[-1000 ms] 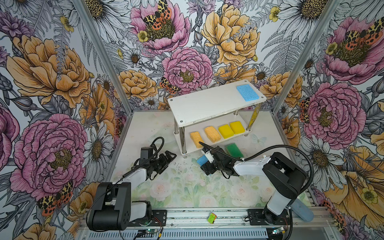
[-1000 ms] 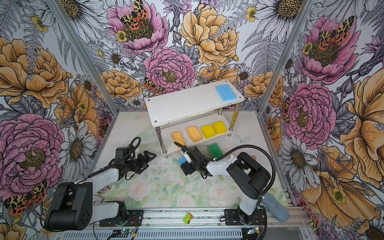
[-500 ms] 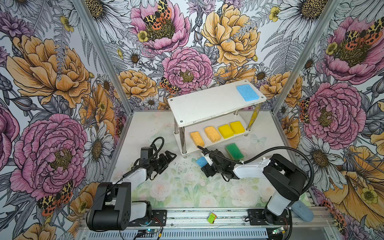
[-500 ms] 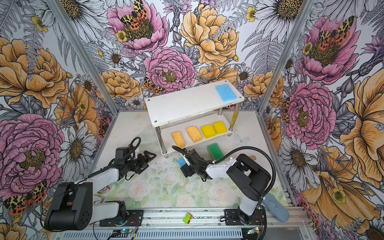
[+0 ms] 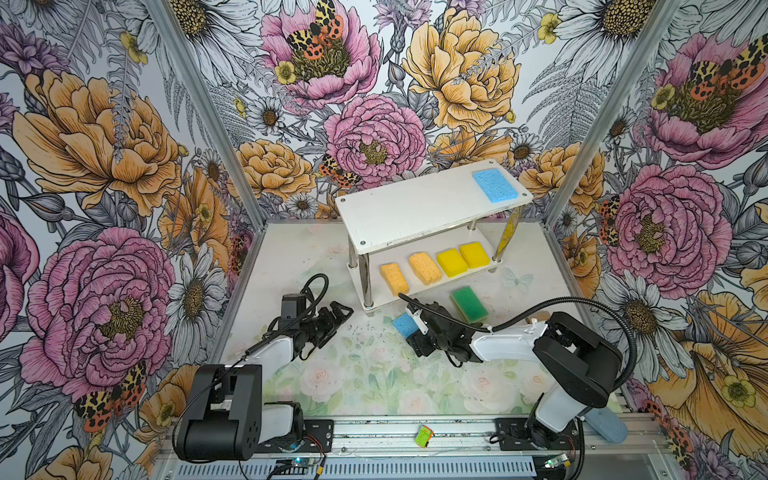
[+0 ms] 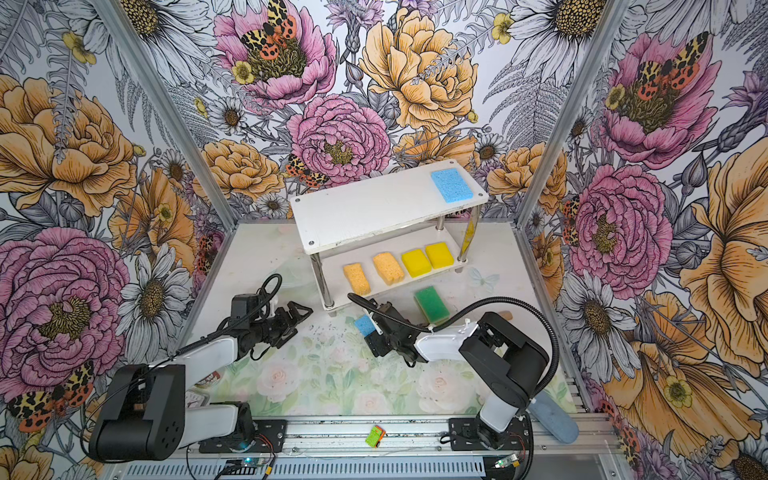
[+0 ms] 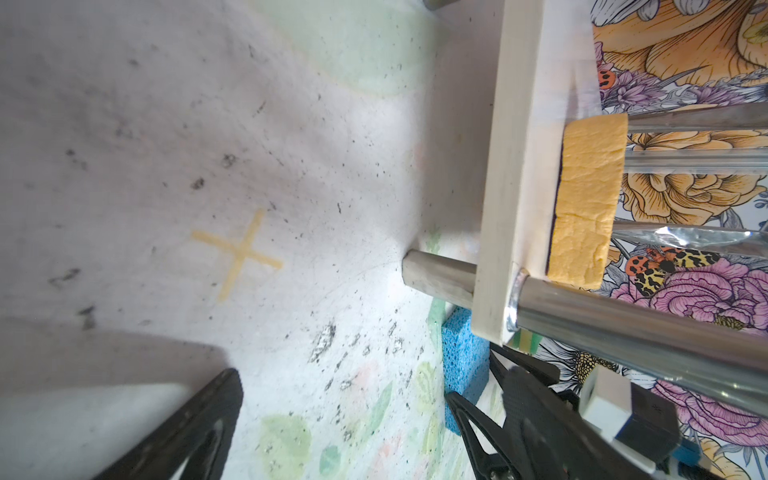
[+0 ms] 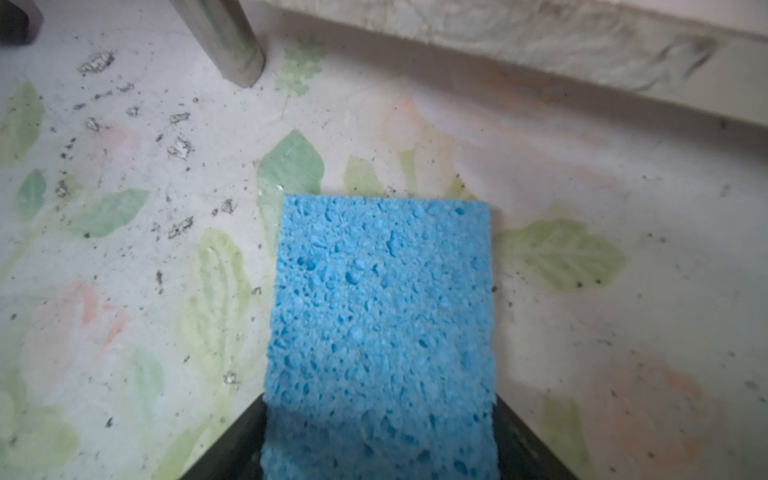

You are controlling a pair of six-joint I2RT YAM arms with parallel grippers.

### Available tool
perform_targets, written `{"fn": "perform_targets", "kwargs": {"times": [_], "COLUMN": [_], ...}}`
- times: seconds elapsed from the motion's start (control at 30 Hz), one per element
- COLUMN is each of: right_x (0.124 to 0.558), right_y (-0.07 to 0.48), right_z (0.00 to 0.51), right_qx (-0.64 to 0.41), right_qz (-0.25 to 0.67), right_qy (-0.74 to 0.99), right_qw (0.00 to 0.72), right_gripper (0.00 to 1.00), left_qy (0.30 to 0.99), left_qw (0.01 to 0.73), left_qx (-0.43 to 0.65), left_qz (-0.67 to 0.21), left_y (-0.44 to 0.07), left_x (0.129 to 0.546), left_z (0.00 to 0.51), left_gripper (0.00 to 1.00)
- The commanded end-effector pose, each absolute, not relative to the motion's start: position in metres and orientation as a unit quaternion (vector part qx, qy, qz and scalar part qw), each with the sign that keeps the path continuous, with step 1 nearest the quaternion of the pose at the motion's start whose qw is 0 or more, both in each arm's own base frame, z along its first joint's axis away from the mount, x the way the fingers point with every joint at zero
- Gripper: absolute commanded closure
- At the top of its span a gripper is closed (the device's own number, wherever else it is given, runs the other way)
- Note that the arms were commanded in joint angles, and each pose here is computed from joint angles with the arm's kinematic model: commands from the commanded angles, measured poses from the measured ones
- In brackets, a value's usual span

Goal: Place and organize the cleaning sponges onto the shelf
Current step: 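Lower the right gripper onto the blue sponge's near end and close it, then lift the blue sponge with the right gripper up above the shelf's top board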

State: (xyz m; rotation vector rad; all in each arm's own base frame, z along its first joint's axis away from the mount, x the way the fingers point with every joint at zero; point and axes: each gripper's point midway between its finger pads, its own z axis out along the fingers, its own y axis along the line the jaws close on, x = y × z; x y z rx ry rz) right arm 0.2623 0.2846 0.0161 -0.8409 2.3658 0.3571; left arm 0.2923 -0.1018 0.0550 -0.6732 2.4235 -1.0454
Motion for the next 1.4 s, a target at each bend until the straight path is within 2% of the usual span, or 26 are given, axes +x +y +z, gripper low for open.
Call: {"fn": "perform_targets", "kwargs": {"times": [0.0, 0.23, 0.4, 0.83, 1.2, 1.37], "right_x": [0.219, 0.22, 0.221, 0.232, 0.238, 0.236], "right_y": [0.25, 0.254, 0.254, 0.271, 0.25, 0.233], "right_z": [-0.03, -0.031, -0.03, 0.031, 0.107, 0.16], "right_qx": [-0.325, -0.327, -0.325, -0.325, -0.31, -0.299], "right_qz": [0.086, 0.085, 0.082, 0.132, 0.179, 0.203], "right_qy": [0.925, 0.926, 0.927, 0.915, 0.903, 0.892], "right_qw": [0.178, 0.17, 0.169, 0.197, 0.239, 0.271], "right_gripper": [0.26, 0.38, 0.51, 0.73, 0.8, 0.82], "left_qy": [0.868, 0.868, 0.868, 0.867, 0.865, 0.865], "left_qw": [0.224, 0.224, 0.223, 0.224, 0.228, 0.229], "left_qx": [-0.239, -0.238, -0.237, -0.234, -0.23, -0.229], "left_qz": [-0.374, -0.374, -0.374, -0.379, -0.382, -0.384], "left_y": [-0.102, -0.103, -0.103, -0.105, -0.105, -0.105], "left_x": [0.301, 0.301, 0.302, 0.302, 0.304, 0.306], "left_z": [0.061, 0.06, 0.06, 0.062, 0.064, 0.065], "left_gripper": [0.01, 0.01, 0.01, 0.01, 0.01, 0.01]}}
